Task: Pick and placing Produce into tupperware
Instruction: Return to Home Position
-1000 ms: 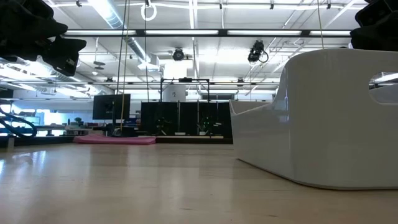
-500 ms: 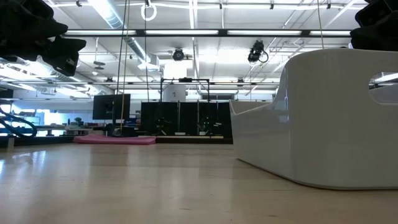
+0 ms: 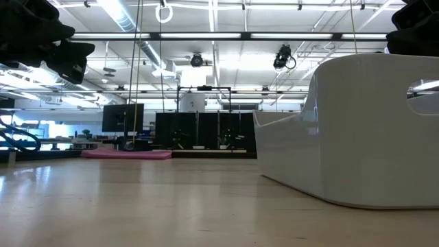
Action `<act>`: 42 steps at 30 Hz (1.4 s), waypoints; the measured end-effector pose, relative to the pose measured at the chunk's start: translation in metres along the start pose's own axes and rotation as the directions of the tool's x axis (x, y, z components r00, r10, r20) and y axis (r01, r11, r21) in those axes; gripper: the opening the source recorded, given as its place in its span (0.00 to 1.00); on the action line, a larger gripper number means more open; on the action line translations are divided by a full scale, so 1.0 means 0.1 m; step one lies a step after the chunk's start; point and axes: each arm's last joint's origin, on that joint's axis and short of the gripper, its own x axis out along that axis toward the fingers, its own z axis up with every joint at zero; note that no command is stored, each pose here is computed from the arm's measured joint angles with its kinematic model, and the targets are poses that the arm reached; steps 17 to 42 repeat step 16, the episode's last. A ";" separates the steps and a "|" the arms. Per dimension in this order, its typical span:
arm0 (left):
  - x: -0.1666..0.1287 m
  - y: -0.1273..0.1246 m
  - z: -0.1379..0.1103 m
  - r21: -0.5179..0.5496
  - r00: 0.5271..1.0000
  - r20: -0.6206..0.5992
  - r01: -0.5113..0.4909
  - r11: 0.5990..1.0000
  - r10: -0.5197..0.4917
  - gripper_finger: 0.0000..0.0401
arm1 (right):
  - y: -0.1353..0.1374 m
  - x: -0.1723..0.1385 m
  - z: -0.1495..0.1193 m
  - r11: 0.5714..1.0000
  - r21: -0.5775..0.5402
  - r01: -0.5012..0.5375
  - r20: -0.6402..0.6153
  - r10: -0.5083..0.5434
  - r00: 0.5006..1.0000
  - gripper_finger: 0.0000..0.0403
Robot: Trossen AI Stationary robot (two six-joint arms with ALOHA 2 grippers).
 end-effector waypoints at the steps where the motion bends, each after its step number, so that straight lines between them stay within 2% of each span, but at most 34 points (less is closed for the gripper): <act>1: 0.00 0.00 0.00 0.000 1.000 0.000 0.000 1.000 0.000 0.45 | 0.00 0.00 0.00 1.000 0.000 0.000 0.000 0.000 1.000 0.02; 42: 0.00 0.00 0.00 0.000 1.000 0.000 0.000 1.000 0.000 0.45 | 0.00 0.00 0.00 1.000 0.000 0.000 0.000 0.000 1.000 0.02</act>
